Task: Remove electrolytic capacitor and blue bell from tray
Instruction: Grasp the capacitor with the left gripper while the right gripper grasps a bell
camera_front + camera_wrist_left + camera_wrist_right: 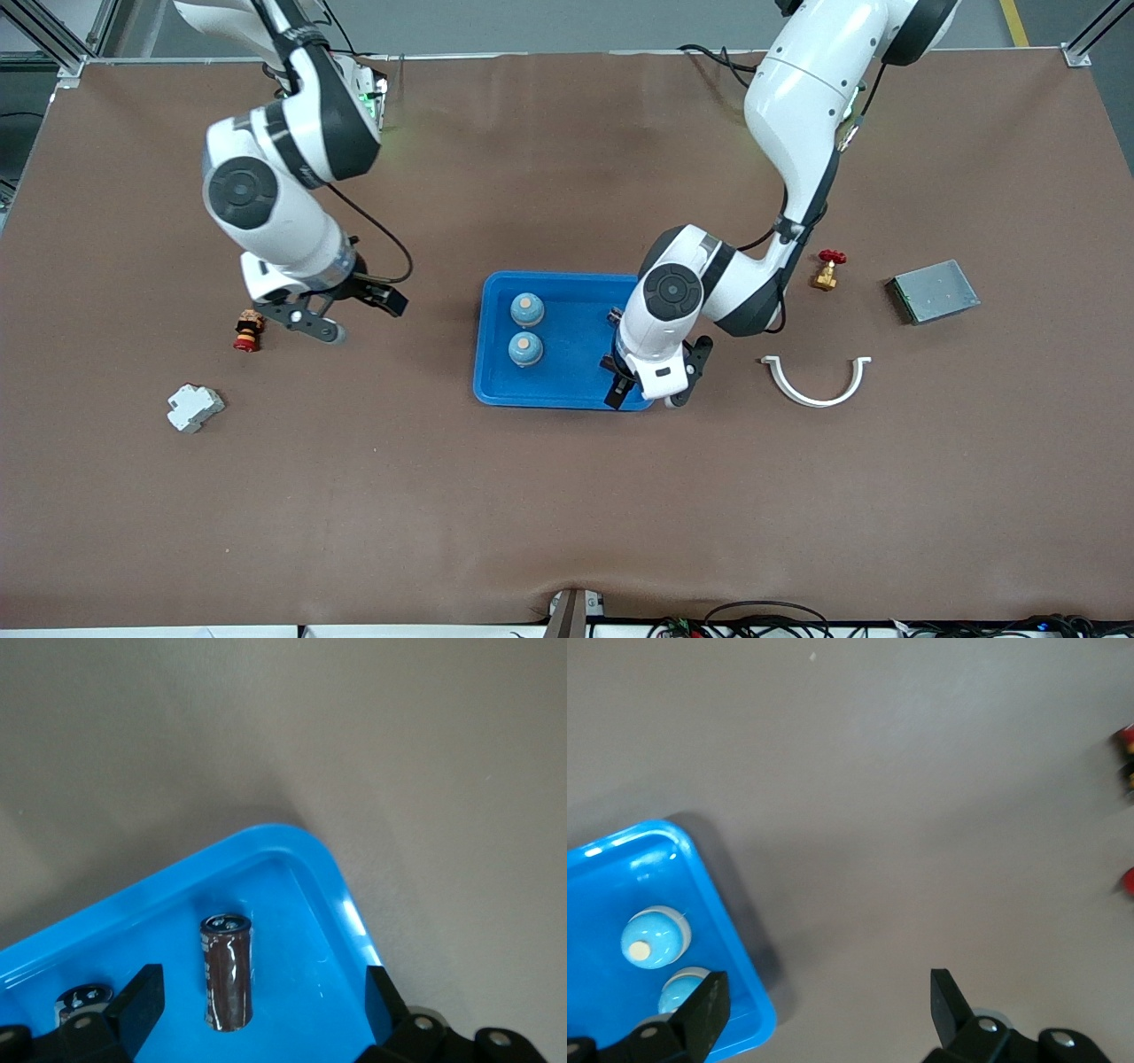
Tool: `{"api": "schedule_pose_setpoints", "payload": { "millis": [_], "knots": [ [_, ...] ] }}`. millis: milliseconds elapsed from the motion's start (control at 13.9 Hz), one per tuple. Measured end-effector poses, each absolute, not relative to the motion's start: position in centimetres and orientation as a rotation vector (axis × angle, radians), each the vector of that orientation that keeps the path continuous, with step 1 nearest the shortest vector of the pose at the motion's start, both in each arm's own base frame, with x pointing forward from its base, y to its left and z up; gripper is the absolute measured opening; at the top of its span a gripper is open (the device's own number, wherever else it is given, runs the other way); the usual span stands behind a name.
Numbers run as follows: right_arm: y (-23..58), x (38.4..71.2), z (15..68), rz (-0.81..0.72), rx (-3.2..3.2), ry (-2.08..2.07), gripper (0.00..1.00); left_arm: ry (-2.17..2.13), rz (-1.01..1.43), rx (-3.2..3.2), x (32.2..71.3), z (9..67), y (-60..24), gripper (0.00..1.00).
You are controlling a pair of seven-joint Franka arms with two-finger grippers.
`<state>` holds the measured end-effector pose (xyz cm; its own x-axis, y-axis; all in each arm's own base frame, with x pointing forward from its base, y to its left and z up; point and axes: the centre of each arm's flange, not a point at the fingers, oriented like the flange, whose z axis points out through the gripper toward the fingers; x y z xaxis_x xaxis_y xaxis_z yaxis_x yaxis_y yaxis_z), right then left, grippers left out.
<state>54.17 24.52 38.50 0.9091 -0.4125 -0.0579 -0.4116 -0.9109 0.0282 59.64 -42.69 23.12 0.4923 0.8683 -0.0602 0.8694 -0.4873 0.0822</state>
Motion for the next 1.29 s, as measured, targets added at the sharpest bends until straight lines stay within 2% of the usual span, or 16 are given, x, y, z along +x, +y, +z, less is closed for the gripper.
{"api": "schedule_pose_setpoints", "payload": {
  "millis": [719,1294],
  "knots": [
    [36.9,50.4,27.1,-0.037,3.034,-0.915,1.00,1.514,-0.029,2.685,58.3,19.9,-43.7,1.00],
    [39.9,48.6,24.3,-0.079,3.063,-0.992,1.00,1.498,-0.003,2.709,58.3,18.8,-43.5,1.00]
  ]
}}
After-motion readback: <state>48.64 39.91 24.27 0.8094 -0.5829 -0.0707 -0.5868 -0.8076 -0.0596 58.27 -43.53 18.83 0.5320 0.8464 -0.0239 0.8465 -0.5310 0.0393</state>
